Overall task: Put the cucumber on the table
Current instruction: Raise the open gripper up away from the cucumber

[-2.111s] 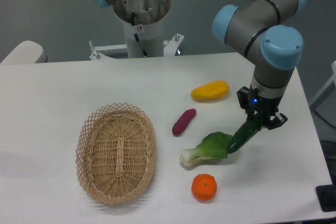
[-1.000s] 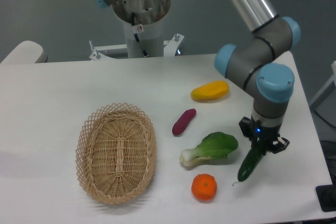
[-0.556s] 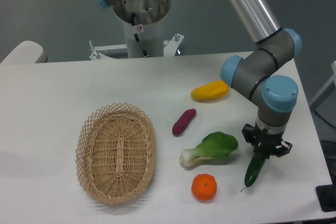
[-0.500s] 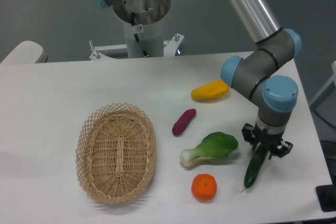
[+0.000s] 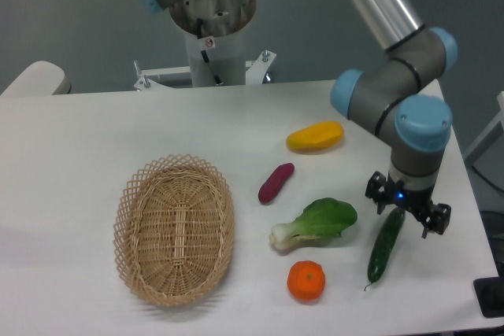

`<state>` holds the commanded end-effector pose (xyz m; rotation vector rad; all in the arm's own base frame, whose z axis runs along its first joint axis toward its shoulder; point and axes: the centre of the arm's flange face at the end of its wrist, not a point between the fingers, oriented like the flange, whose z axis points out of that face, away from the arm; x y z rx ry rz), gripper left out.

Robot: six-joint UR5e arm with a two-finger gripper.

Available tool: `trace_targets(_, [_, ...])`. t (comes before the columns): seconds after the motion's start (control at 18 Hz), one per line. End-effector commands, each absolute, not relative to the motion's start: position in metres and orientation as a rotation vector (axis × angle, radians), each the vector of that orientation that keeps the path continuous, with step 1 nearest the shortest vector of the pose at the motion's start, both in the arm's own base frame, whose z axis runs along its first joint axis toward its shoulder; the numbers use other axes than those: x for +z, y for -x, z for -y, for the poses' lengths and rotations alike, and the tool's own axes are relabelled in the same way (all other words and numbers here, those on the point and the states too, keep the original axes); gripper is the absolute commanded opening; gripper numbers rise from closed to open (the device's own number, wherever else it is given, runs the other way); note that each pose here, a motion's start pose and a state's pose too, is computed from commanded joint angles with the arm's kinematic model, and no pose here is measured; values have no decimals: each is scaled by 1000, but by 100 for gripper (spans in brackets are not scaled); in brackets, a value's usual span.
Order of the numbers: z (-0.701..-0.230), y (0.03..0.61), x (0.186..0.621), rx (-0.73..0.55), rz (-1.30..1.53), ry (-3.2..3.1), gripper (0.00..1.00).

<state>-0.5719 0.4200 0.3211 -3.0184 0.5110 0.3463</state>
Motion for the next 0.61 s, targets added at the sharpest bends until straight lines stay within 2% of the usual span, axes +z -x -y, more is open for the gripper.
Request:
trace_targets(0.28, [-398, 551, 368, 241, -626, 3044, 96])
trace_targets(0.61, [-350, 573, 380, 196, -786, 3034, 96])
